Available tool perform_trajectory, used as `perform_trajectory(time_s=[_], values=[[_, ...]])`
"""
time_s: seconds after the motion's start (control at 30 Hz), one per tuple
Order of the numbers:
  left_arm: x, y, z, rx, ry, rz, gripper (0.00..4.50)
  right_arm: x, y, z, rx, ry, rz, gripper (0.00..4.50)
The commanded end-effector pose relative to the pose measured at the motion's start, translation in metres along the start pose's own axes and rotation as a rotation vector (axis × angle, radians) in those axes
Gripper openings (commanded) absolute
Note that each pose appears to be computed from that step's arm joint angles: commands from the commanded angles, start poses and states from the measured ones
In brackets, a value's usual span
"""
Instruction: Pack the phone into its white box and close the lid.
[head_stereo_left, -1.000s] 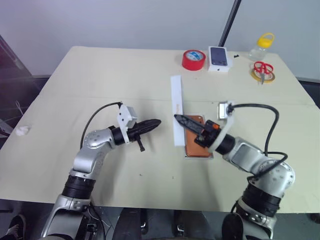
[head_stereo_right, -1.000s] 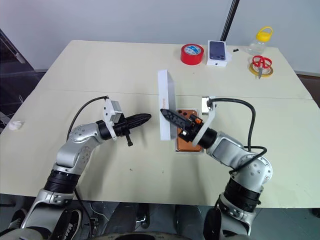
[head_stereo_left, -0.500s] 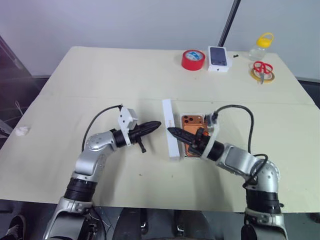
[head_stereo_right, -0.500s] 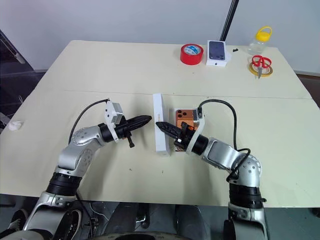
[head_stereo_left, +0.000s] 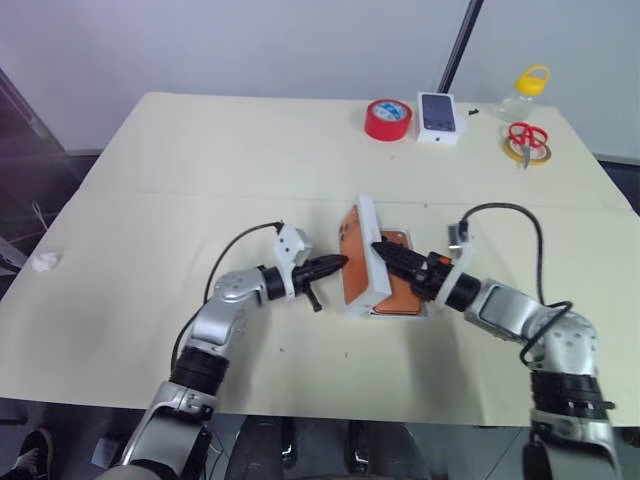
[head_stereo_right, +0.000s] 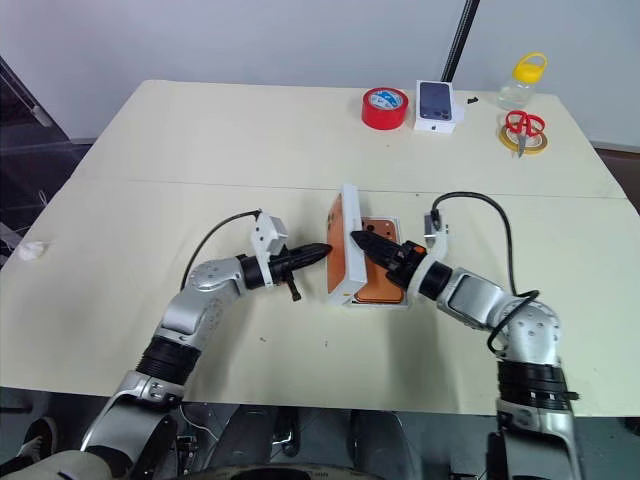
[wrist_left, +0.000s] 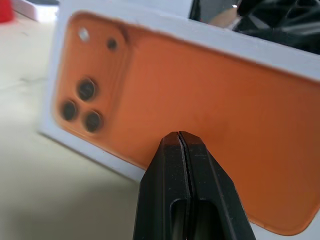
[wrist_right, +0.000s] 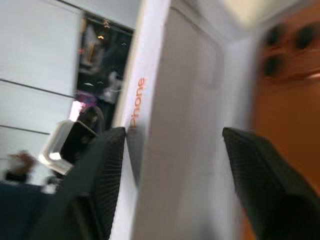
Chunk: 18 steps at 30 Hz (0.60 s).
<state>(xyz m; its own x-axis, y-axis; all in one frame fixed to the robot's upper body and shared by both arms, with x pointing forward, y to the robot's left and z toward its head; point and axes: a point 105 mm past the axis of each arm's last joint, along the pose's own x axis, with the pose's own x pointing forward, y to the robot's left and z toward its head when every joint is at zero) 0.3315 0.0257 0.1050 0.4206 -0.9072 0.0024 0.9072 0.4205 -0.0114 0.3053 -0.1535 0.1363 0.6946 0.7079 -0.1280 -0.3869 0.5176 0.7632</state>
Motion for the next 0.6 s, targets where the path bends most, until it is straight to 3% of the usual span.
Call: perform_trajectory(time_s=[0.03,0.2,0.3,0.43,0.6], values=[[0.018,-0.008,0.011,0.049,-0.019,-0.037,0.00,-0.020,-0.001,0.021,-0.172,-0.043,-0.041,2.93],[0.024,-0.010,0.018,0.043,-0.043,-0.045,0.00,-0.031,-0.015,0.040,-0.535,-0.059,-0.179,2.93],[0.011,0.001,0.021,0.073,-0.037,-0.003,0.00,-0.019,-0.014,0.038,-0.752,-0.078,-0.226,2.07],[-0.013,0.019,0.023,-0.001,-0.021,0.061,0.00,-0.012,-0.019,0.041,-0.929,-0.125,-0.292,0.03],[-0.015,0.051,0.017,-0.031,0.014,0.237,0.00,-0.010,-0.032,0.046,-1.044,-0.146,-0.397,0.03]])
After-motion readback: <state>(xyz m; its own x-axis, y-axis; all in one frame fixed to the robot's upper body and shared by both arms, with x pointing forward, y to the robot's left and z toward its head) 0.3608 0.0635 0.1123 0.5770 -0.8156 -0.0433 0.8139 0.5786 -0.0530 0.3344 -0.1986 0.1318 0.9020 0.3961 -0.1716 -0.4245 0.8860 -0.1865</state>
